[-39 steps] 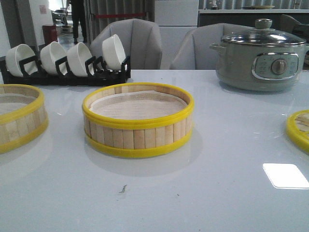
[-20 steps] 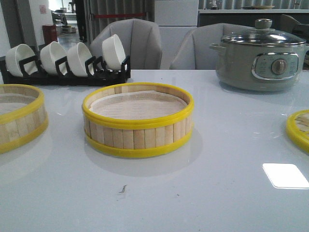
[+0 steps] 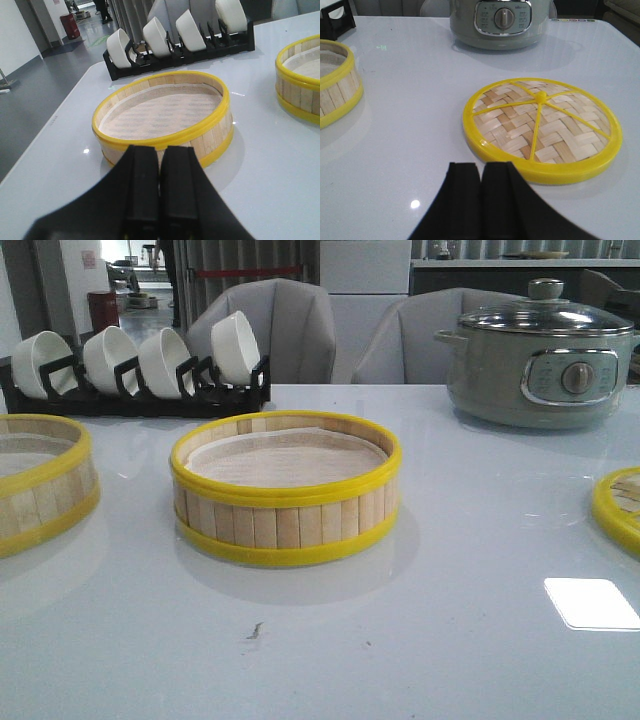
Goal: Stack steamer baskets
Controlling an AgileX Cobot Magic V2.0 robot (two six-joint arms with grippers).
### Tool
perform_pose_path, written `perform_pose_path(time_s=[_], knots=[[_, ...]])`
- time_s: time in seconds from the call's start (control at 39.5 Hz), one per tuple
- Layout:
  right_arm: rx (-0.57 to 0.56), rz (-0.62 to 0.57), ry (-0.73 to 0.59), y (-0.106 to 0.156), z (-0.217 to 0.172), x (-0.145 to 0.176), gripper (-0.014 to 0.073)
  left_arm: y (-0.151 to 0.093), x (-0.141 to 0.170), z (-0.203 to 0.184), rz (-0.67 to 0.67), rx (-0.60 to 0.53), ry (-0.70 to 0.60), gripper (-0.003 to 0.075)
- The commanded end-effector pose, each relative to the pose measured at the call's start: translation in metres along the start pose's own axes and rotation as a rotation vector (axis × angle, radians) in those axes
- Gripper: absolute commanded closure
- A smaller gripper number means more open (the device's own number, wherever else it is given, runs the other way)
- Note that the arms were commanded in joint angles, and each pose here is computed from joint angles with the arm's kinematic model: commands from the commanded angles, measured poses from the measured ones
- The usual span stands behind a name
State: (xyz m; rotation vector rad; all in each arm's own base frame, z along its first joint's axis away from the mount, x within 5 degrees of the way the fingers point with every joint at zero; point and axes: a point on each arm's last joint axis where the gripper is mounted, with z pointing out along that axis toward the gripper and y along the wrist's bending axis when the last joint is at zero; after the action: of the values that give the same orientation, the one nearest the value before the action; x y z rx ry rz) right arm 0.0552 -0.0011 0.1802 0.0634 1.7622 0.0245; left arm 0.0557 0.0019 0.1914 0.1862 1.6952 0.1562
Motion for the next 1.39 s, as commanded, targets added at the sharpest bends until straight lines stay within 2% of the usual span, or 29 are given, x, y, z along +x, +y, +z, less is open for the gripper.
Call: perform_pose_path(time_s=[0.0, 0.13, 0.28, 0.48, 0.53, 0.66, 0.74, 1.06, 1.22, 1.37], knots=[[0.004, -0.019, -0.117, 0.0, -0.003, -0.013, 0.0542, 0.0, -0.007, -0.001, 0.011, -0.001, -0.079, 0.0631], [0.004, -0.019, -0.117, 0.0, -0.003, -0.013, 0.0542, 0.0, -0.007, -0.001, 0.011, -0.001, -0.081, 0.0631], [0.004, -0.019, -0.117, 0.0, -0.003, -0.013, 0.0542, -0.001, -0.005, -0.001, -0.081, 0.016, -0.063, 0.0631], [0.004, -0.019, -0.117, 0.0, -0.003, -0.013, 0.0542, -0.001, -0.003, -0.001, -0.077, 0.014, -0.026, 0.0631], [0.004, -0.019, -0.117, 0.0, -0.003, -0.013, 0.0542, 0.0, -0.008, -0.001, -0.125, 0.019, -0.027, 0.0631], [0.004, -0.019, -0.117, 0.0, -0.003, -0.013, 0.0542, 0.005, -0.038, 0.002, -0.202, 0.029, -0.02, 0.0631], [0.004, -0.019, -0.117, 0.0, -0.003, -0.013, 0.0542, 0.011, -0.069, 0.007, -0.215, 0.032, -0.02, 0.0631], [0.004, -0.019, -0.117, 0.0, -0.003, -0.013, 0.0542, 0.035, -0.191, 0.071, -0.215, 0.022, 0.211, 0.0631], [0.004, -0.019, -0.117, 0.0, -0.003, -0.013, 0.0542, 0.039, -0.216, 0.099, -0.216, 0.024, 0.275, 0.0631], [0.004, -0.019, -0.117, 0.0, -0.003, -0.013, 0.0542, 0.037, -0.213, 0.113, -0.217, 0.029, 0.311, 0.0631]])
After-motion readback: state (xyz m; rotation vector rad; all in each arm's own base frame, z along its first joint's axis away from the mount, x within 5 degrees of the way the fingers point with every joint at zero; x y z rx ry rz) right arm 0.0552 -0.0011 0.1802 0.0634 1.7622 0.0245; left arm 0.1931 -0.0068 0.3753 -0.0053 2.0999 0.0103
